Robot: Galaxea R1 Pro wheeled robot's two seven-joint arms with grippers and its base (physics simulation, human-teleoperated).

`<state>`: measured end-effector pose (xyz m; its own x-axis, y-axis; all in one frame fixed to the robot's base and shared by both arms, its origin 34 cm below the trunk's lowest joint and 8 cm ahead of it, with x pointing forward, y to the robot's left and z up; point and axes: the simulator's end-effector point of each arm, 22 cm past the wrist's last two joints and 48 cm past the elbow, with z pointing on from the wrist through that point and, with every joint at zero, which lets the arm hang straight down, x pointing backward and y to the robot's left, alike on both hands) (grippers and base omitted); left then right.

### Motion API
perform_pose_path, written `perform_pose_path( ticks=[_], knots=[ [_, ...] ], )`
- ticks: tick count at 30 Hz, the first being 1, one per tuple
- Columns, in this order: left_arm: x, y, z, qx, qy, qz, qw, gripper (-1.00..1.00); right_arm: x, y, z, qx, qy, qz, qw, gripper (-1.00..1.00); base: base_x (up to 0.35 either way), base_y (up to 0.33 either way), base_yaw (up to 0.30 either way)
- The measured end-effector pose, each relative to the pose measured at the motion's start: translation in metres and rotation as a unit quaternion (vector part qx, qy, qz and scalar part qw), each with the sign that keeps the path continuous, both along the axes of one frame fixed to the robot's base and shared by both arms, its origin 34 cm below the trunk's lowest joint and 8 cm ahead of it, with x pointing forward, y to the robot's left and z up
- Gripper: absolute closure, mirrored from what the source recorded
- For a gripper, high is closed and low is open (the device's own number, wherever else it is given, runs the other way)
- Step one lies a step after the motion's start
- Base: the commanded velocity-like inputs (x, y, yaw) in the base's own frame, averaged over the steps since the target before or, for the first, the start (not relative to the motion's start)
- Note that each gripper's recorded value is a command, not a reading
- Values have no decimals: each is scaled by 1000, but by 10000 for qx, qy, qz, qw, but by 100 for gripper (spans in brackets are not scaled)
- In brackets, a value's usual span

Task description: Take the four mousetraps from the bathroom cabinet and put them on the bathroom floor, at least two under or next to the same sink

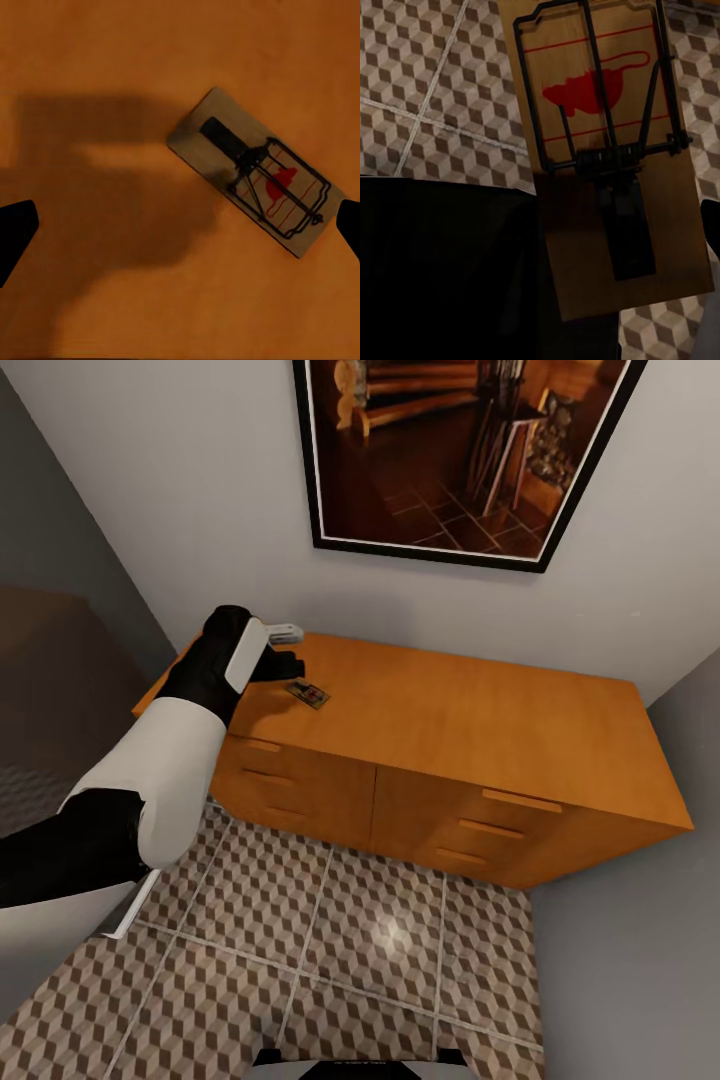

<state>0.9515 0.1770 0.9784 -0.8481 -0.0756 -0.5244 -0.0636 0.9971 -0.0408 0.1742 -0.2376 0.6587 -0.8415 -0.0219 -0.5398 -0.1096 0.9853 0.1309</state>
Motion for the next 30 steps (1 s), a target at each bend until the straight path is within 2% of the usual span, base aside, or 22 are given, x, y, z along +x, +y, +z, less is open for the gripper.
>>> perform_pose_path(
  ticks=[7,13,20,30],
  knots=[
    [5,6,13,8,-136,214,9997,-100,0,0,0,2,0,4,10000,100,0,0,0],
    [5,14,17,128,-149,377,9991,-100,0,1,0,9,0,4,10000,100,0,0,0],
    [3,1,16,-216,-86,403,9989,-100,0,1,0,8,0,-2,10000,100,0,0,0],
    [2,-3,15,-339,-58,398,9986,-100,0,1,0,1,0,-15,10000,100,0,0,0]
  ],
)
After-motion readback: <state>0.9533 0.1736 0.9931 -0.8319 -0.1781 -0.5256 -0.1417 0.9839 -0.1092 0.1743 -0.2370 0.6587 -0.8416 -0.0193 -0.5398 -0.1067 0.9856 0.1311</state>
